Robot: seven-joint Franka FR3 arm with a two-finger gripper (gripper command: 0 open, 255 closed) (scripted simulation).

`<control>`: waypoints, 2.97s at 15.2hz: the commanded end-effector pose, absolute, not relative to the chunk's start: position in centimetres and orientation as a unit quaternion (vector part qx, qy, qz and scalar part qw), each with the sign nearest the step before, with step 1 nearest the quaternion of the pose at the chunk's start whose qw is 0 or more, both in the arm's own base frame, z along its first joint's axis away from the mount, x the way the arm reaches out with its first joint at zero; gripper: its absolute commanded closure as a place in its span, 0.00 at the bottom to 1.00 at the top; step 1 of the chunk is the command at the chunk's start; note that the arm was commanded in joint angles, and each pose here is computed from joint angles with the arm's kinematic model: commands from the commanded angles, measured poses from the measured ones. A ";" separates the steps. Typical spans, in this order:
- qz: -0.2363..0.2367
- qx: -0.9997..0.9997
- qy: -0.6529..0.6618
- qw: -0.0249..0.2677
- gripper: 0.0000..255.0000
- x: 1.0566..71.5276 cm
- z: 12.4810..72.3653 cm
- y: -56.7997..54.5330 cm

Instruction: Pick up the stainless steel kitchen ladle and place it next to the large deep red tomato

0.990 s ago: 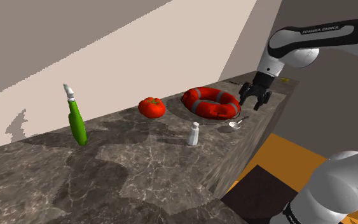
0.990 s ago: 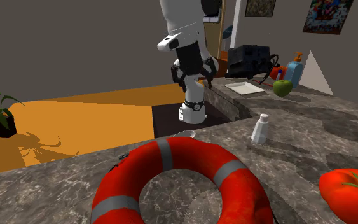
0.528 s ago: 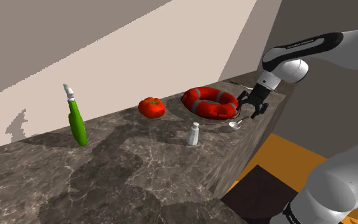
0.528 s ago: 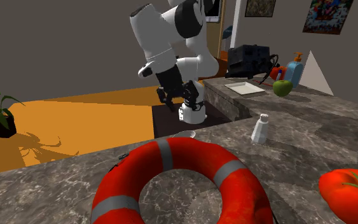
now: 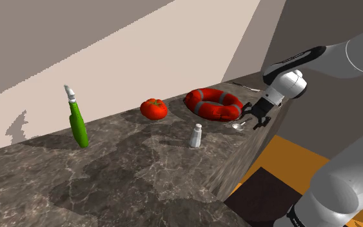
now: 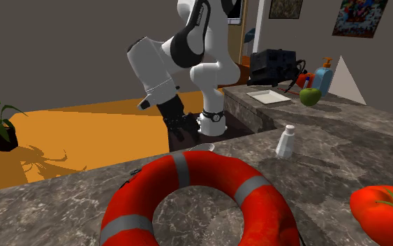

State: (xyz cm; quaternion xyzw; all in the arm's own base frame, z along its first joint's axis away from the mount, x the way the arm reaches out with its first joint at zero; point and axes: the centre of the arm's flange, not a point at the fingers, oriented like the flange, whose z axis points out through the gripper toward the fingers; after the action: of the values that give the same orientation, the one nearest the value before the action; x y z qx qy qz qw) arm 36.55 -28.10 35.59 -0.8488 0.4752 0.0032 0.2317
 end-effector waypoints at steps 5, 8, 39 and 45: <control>0.003 -0.847 0.478 0.232 0.00 37.2 32.9 -27.1; 0.003 -0.847 0.478 0.232 0.00 37.2 32.9 -27.1; 0.003 -0.847 0.478 0.232 1.00 37.2 41.9 -27.1; 0.003 -0.847 0.478 0.232 1.00 37.2 45.0 -27.1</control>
State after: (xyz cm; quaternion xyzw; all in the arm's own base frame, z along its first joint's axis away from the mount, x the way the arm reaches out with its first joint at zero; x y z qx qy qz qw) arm 37.13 -27.12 44.50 -0.8474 0.4775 0.0024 0.2322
